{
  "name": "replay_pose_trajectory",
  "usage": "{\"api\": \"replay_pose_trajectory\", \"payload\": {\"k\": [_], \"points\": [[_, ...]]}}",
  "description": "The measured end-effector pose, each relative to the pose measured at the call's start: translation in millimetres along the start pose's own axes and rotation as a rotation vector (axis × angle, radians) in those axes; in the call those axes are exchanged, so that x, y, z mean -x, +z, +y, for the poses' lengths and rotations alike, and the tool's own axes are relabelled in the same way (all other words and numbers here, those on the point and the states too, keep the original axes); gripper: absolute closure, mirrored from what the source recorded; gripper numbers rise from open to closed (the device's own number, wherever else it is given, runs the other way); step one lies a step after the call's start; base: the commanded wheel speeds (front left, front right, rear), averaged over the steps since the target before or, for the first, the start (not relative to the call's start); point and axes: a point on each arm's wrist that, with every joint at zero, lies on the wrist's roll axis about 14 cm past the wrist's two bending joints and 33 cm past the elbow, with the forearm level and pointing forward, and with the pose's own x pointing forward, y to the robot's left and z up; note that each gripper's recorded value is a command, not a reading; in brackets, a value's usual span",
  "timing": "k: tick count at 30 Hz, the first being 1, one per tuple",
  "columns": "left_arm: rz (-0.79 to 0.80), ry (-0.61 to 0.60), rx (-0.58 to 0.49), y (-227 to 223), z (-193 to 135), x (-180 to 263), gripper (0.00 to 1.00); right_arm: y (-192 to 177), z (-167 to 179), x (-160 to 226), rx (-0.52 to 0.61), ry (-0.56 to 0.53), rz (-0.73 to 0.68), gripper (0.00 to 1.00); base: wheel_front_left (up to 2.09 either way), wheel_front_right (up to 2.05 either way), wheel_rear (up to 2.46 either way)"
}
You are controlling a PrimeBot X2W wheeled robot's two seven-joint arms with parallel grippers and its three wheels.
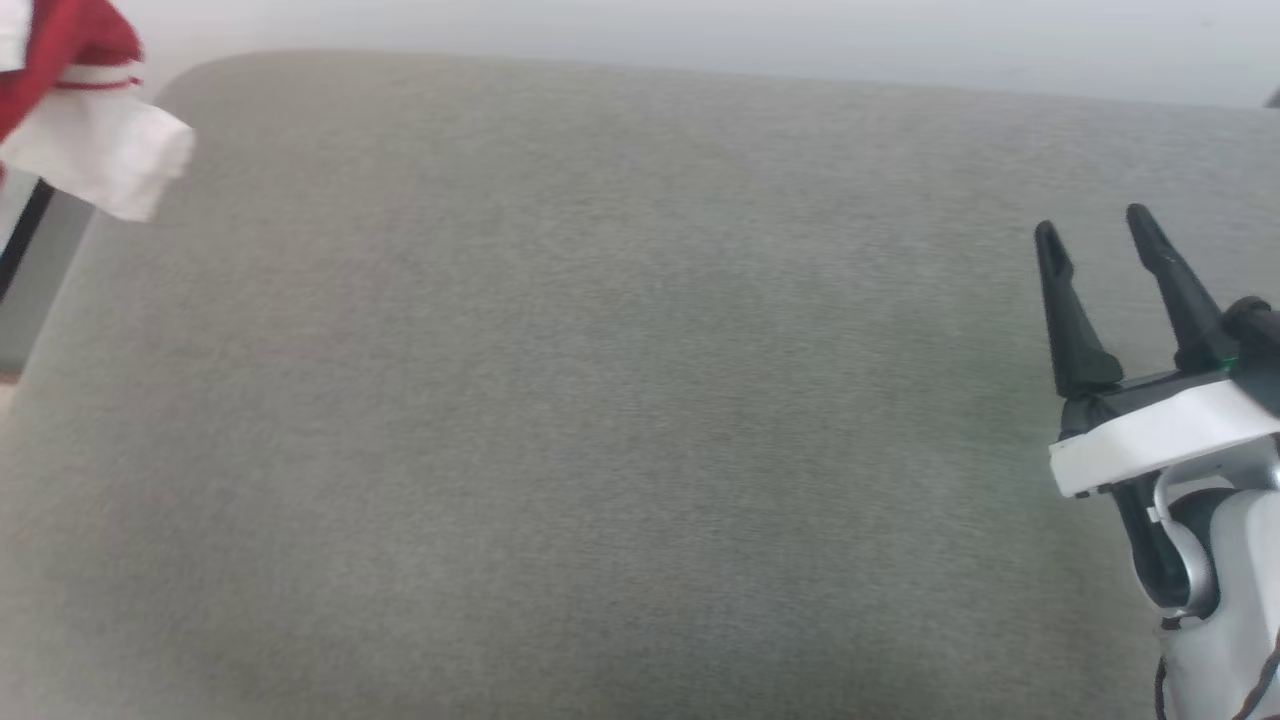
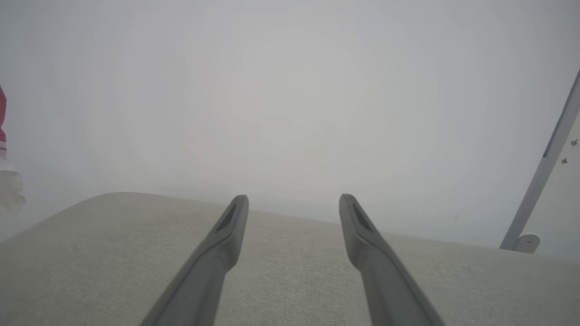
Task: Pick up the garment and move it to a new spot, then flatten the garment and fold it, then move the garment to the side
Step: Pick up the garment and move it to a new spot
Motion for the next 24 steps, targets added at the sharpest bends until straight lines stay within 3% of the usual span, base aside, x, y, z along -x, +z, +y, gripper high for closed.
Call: {"api": "replay_pose_trajectory", "payload": {"k": [7,19,24], "points": [[-0.007,-0.151,0.003,13,-78,15,1.00,19,-37,22,0.032,-0.110,-0.041,0.00,0.00,0.00,0.00],[0.010,-0.545,-0.005,11,-255,45,1.00,38,-113,83,0.093,-0.359,-0.075,0.00,0.00,0.00,0.00],[0.037,-0.681,0.007,2,-311,59,1.00,37,-135,109,0.104,-0.449,-0.068,0.00,0.00,0.00,0.00]]}}
